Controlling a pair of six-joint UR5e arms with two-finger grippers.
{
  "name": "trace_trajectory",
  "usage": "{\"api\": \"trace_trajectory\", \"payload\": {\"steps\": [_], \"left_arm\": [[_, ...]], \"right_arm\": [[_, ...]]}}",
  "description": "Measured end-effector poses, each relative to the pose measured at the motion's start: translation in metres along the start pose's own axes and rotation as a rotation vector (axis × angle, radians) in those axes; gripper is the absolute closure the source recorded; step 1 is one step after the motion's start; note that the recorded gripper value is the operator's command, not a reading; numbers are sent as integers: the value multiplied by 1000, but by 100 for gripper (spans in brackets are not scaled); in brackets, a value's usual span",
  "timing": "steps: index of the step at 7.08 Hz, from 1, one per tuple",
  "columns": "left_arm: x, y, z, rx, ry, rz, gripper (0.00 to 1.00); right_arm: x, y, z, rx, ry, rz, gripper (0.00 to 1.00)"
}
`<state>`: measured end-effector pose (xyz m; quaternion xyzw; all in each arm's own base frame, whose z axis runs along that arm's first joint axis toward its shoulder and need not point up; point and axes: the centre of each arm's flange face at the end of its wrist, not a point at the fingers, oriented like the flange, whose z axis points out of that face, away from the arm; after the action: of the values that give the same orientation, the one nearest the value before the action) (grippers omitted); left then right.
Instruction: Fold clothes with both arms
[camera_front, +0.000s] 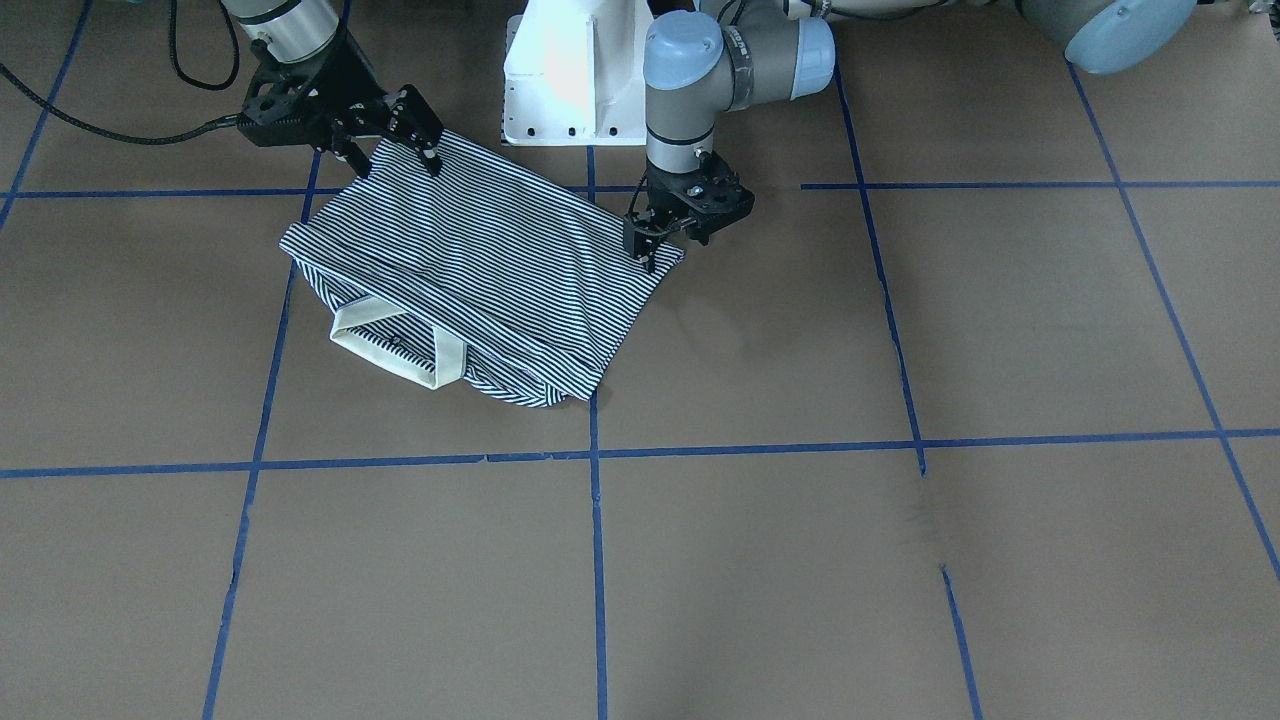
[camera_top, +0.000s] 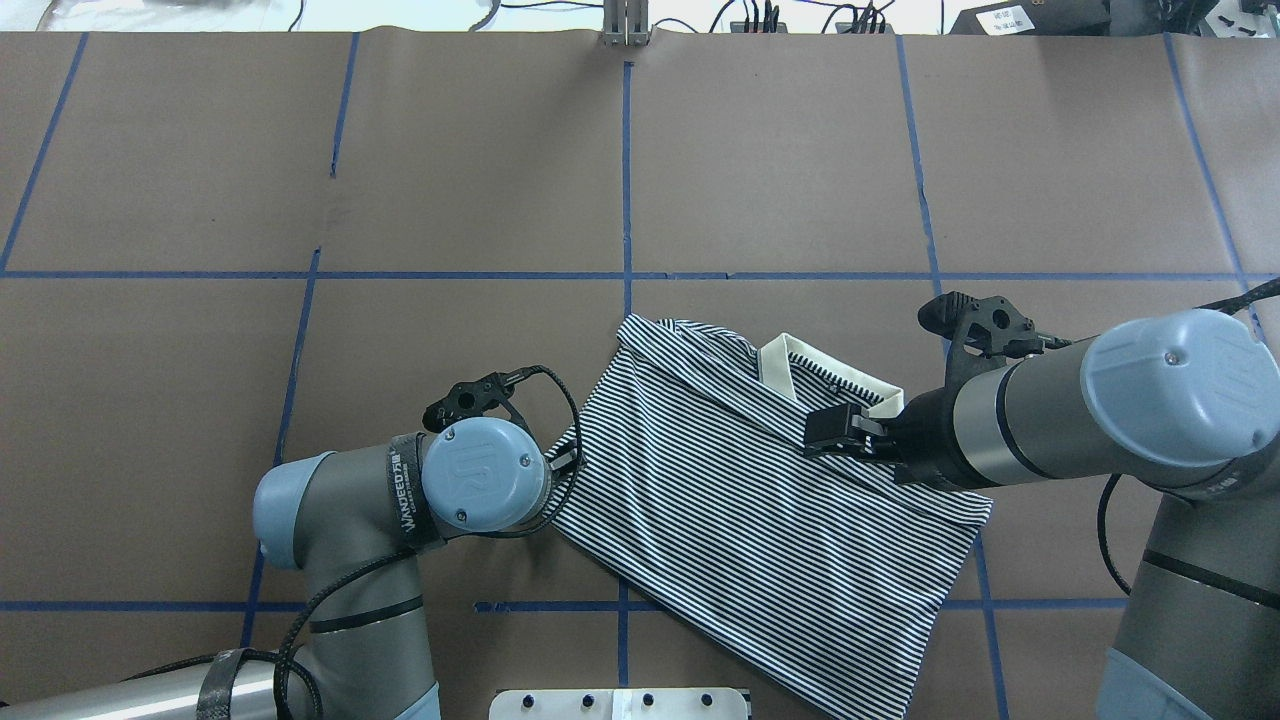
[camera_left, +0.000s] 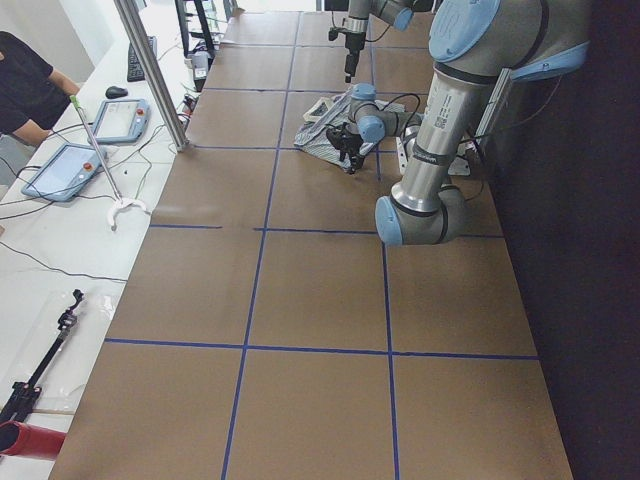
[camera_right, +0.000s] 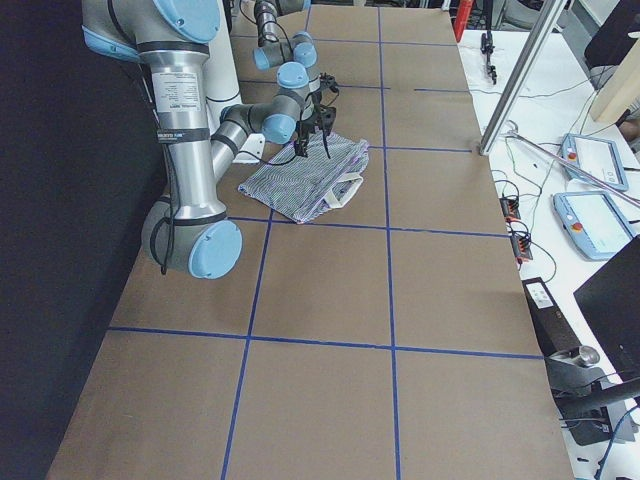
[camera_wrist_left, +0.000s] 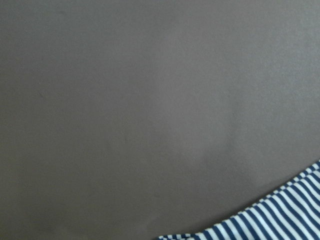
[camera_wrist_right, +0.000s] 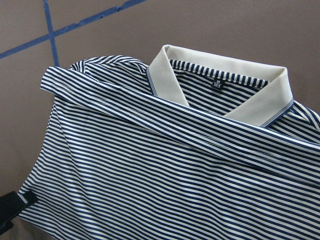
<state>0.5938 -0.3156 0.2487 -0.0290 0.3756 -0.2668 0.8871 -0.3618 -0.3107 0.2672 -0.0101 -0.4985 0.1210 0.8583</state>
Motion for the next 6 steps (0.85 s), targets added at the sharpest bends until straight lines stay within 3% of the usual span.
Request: {"api": "trace_trajectory", "payload": {"steps": [1,6], "left_arm": [[0,1,0,-1,0,-10,100],[2,-1,-4,-1,7,-5,100]], "right_arm": [[0,0,0,0,0,1,0],[0,0,-2,0,-3,8,0]]}}
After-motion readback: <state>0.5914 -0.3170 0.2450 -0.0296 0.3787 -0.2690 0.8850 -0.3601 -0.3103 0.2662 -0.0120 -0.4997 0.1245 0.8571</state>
